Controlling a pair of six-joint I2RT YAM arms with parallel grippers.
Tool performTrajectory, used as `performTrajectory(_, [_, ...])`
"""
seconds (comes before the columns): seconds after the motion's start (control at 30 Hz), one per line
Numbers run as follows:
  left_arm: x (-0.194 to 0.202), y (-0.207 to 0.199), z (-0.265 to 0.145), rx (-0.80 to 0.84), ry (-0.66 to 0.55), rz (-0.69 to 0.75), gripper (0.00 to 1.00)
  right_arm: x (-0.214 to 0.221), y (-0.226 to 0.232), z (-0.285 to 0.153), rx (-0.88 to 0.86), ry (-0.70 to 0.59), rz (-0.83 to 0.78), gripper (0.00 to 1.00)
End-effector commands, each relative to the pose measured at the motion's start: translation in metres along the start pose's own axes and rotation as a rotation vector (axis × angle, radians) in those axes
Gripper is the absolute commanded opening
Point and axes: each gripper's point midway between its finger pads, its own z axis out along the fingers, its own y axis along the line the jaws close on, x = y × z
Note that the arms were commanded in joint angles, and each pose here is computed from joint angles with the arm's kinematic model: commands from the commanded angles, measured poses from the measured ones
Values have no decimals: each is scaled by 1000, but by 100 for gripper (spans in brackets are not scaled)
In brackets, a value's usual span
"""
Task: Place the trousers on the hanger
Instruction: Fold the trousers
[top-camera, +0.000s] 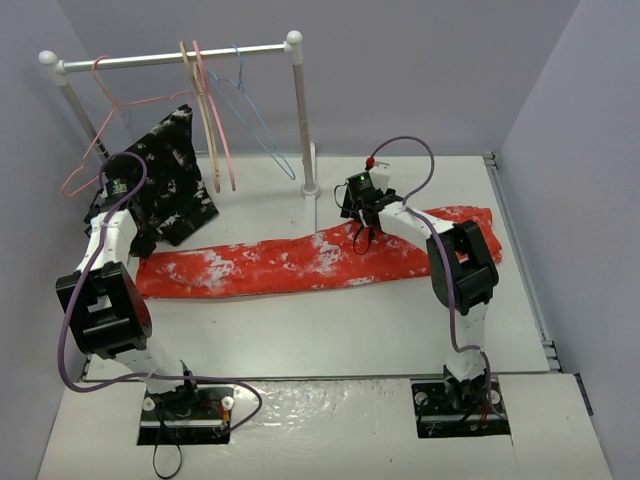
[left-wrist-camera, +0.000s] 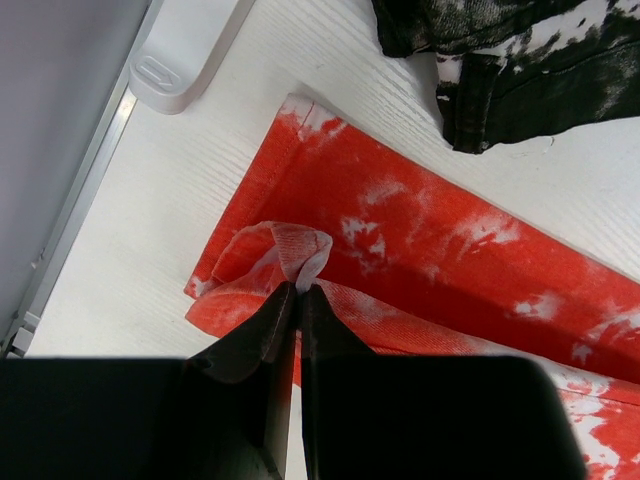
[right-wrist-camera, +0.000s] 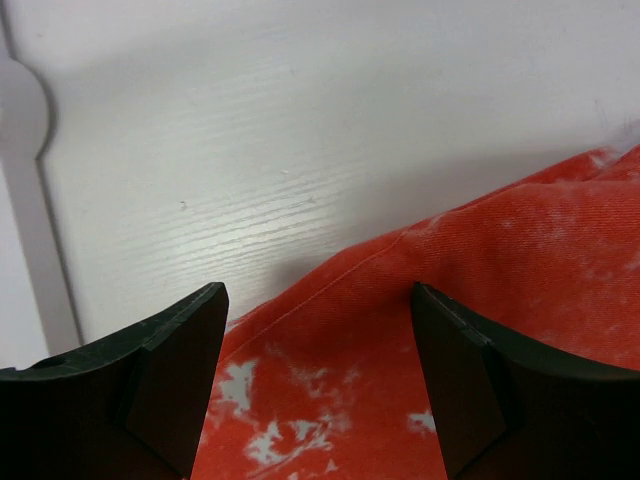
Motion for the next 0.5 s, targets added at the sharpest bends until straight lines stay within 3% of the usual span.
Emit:
performTrajectory(0.0, [-30, 11, -10, -42, -104, -32, 0, -18, -9, 5, 91, -44, 53, 71])
performTrajectory(0.2, [-29, 10, -9, -39, -99, -35, 0, -7, -23, 18, 145, -10, 59, 62])
performTrajectory(0.47, [-22, 14, -2, -65, -78, -29, 0, -10, -37, 20, 174, -9, 63, 5])
